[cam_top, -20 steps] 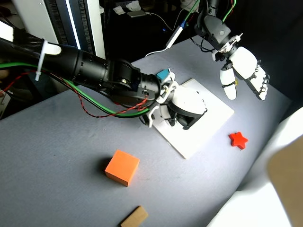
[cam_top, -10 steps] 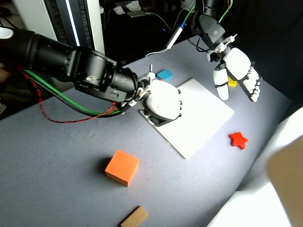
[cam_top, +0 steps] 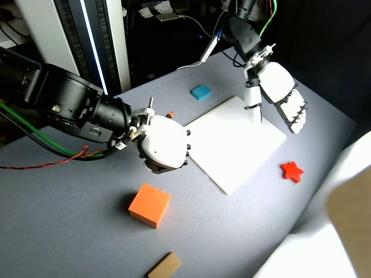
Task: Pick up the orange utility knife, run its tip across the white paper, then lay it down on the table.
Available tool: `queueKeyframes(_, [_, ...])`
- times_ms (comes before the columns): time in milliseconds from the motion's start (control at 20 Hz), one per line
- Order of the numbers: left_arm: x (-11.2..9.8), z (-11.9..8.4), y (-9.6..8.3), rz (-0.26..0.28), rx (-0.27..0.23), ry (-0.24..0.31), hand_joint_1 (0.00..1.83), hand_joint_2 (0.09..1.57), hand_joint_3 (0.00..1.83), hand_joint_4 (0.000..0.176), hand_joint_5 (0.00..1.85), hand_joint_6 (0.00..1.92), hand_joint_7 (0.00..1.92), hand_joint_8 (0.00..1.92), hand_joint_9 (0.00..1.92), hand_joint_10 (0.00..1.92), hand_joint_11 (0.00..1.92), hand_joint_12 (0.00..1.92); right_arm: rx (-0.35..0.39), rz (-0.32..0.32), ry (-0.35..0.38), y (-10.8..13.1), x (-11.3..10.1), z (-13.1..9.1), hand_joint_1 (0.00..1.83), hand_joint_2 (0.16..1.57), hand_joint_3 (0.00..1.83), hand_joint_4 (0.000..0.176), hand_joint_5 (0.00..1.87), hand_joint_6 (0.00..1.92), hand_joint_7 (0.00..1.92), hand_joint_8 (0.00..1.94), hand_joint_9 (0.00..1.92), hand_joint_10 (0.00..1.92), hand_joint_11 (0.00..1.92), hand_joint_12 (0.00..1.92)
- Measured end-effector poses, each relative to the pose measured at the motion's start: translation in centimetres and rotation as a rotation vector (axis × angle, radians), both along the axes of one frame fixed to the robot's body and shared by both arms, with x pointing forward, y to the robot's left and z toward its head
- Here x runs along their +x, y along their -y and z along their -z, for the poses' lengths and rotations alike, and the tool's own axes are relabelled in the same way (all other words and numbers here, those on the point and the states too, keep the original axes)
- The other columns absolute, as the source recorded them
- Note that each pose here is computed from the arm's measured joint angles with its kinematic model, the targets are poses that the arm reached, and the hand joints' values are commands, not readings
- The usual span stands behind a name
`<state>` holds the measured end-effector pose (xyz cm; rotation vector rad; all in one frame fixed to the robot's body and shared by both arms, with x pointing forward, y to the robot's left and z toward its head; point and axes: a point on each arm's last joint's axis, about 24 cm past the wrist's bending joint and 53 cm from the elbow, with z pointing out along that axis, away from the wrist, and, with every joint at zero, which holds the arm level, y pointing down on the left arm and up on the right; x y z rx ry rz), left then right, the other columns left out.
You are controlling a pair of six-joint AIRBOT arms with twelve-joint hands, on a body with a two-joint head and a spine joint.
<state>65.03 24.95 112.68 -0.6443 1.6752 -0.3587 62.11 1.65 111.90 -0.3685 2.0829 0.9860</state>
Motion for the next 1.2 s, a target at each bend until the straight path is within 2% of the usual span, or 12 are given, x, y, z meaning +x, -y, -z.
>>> queueKeyframes(350, [-0.3,-0.8,2.3,0.059,0.0,0.029,0.0,1.29,0.0,0.0,0.06,0.0,0.12,0.0,0.13,0.01,0.0,0.46,-0.015,0.021,0.023,0.9,0.4,0.6,1.46,1.17,0.09,0.176,1.12,1.92,1.26,1.94,1.38,1.92,1.36,1.92])
queueKeyframes(400, [-0.5,-0.8,2.6,0.066,-0.004,0.026,0.0,1.28,0.0,0.0,0.07,0.01,0.11,0.0,0.13,0.01,0.0,0.47,-0.019,0.02,0.029,1.0,0.5,0.6,1.13,0.95,0.75,0.0,0.78,1.79,1.17,1.94,1.26,1.92,1.24,1.92])
queueKeyframes(450, [-0.7,-0.7,2.9,0.072,-0.007,0.023,0.0,1.28,0.0,0.0,0.07,0.0,0.12,0.0,0.13,0.01,0.0,0.47,-0.025,0.016,0.038,1.0,0.5,0.6,1.18,0.81,1.03,0.0,0.76,1.65,0.91,1.94,1.13,1.92,1.07,1.92])
queueKeyframes(550, [-0.9,-0.6,3.4,0.083,-0.012,0.018,0.0,1.28,0.0,0.0,0.06,0.0,0.11,0.0,0.13,0.0,0.0,0.46,-0.032,0.012,0.049,1.0,0.5,0.6,1.15,0.86,0.98,0.0,0.68,1.69,0.8,1.91,0.96,1.92,0.9,1.92])
queueKeyframes(600, [-1.0,-0.5,3.8,0.093,-0.015,0.012,0.0,1.29,0.0,0.0,0.06,0.0,0.12,0.0,0.14,0.01,0.0,0.48,-0.039,0.004,0.059,0.9,0.4,0.6,1.16,1.08,0.49,0.0,0.67,1.41,0.67,1.85,0.65,1.92,0.6,1.92])
queueKeyframes(700, [-1.0,-0.5,3.8,0.093,-0.014,0.014,0.0,1.29,0.0,0.0,0.05,0.0,0.11,0.0,0.12,0.0,0.0,0.45,-0.04,0.004,0.061,0.9,0.4,0.6,1.16,1.19,0.23,0.0,0.7,1.31,0.66,1.76,0.54,1.89,0.49,1.92])
queueKeyframes(750, [-1.0,-0.5,3.7,0.09,-0.012,0.015,0.0,1.29,0.0,0.0,0.06,0.01,0.11,0.0,0.12,0.0,0.0,0.45,-0.042,0.005,0.061,0.9,0.4,0.8,1.1,1.3,0.03,0.007,0.6,1.56,0.66,1.53,0.43,1.6,0.31,1.89])
queueKeyframes(800, [-1.0,-0.5,3.7,0.09,-0.012,0.015,0.0,1.29,0.0,0.0,0.06,0.01,0.11,0.0,0.12,0.0,0.0,0.45,-0.045,0.002,0.063,0.9,0.4,0.9,1.1,1.3,0.03,0.007,0.6,1.56,0.66,1.53,0.43,1.6,0.31,1.89])
queueKeyframes(900, [-1.0,-0.5,3.7,0.092,-0.01,0.016,0.0,1.29,0.0,0.0,0.06,0.0,0.1,0.0,0.11,0.0,0.0,0.42,-0.05,-0.007,0.06,0.8,0.1,1.0,1.03,1.21,0.0,0.0,0.31,1.01,0.44,0.92,0.32,1.26,0.06,1.75])
queueKeyframes(1000, [-1.0,-0.6,3.8,0.096,-0.008,0.019,0.0,1.29,0.0,0.0,0.06,0.0,0.1,0.0,0.11,0.0,0.0,0.42,-0.044,-0.015,0.063,0.5,-0.2,0.6,1.03,1.21,0.0,0.0,0.31,1.01,0.44,0.92,0.32,1.26,0.06,1.75])
queueKeyframes(1100, [-1.2,-0.6,4.1,0.101,-0.011,0.017,0.0,1.29,0.0,0.0,0.06,0.0,0.1,0.0,0.11,0.0,0.0,0.42,-0.041,-0.024,0.07,0.5,-0.6,0.0,0.81,1.14,0.0,0.0,0.11,0.37,0.3,0.19,0.17,0.49,0.0,0.94])
queueKeyframes(1200, [-1.2,-0.6,4.0,0.101,-0.011,0.017,0.0,1.3,0.0,0.0,0.06,0.0,0.1,0.0,0.1,0.0,0.0,0.42,-0.042,-0.031,0.079,0.5,-0.9,-0.3,0.64,1.08,0.0,0.0,0.06,0.03,0.19,0.0,0.16,0.1,0.0,0.49])
